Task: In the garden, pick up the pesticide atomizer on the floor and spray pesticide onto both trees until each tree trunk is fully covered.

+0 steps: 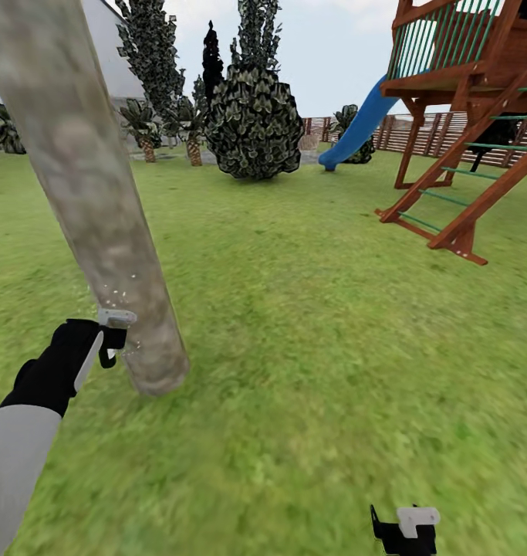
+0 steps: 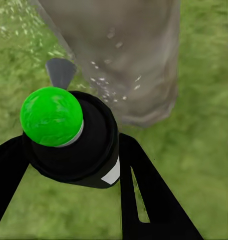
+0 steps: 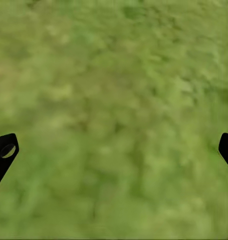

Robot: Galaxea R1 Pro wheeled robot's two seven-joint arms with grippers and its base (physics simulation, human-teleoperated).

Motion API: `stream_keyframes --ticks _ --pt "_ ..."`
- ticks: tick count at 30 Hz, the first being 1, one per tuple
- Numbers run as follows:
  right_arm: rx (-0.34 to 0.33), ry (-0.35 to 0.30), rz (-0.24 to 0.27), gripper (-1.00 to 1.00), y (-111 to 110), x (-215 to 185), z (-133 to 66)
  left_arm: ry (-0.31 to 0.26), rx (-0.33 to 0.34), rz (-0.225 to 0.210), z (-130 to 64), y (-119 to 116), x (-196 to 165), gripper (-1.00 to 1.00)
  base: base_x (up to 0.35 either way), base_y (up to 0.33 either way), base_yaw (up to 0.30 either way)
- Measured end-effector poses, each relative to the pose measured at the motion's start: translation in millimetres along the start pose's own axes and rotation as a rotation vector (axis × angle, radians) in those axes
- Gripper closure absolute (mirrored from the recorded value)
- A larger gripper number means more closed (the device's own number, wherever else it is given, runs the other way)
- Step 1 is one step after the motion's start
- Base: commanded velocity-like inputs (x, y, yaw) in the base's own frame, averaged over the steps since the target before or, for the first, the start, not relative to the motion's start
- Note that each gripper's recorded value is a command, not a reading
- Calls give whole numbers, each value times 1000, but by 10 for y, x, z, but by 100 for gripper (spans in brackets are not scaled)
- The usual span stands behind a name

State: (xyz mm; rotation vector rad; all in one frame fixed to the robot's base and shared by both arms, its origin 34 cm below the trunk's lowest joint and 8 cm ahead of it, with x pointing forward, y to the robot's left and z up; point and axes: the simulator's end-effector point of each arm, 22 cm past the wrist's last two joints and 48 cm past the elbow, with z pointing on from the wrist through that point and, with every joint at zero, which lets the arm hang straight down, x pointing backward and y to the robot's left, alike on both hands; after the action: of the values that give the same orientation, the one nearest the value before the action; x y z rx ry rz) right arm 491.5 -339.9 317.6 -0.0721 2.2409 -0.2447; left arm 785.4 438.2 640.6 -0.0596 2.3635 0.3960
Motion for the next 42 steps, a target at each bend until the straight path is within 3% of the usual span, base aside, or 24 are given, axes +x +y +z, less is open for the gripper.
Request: stream_keyframes --ticks 2,4,7,10,14,16,19,20,25,31,42 --pt "0 0 0 -100 -1 1 0 -1 10 0 2 -63 0 100 235 -189 0" --pt "0 0 0 -100 -1 1 -1 -4 95 -17 -33 -570 -27 100 236 -188 0" --pt "0 0 1 -100 -1 0 0 -2 70 -3 -25 -502 -17 100 225 -191 0" --pt "0 0 1 -100 5 -1 0 15 -2 -1 29 -71 60 100 85 -195 77" --pt "0 0 2 -100 9 0 -1 51 -49 -2 91 97 263 100 8 -41 253" --pt "-1 0 1 -100 10 0 -1 68 -53 -5 119 18 354 100 1 -3 276" --pt "-1 0 1 -100 10 0 -1 90 10 -6 138 -491 500 100 0 0 278" --pt "-1 0 1 -100 11 -1 -1 89 9 -2 131 -524 494 100 0 0 278" --pt "-1 0 1 -100 12 -1 -1 93 -10 -11 152 -392 533 100 0 -3 276" --pt "0 0 1 -100 1 0 0 116 33 -11 154 -676 699 100 122 -197 48" --pt "-1 0 1 -100 10 -1 -1 120 17 -8 166 -580 727 100 53 -260 12"
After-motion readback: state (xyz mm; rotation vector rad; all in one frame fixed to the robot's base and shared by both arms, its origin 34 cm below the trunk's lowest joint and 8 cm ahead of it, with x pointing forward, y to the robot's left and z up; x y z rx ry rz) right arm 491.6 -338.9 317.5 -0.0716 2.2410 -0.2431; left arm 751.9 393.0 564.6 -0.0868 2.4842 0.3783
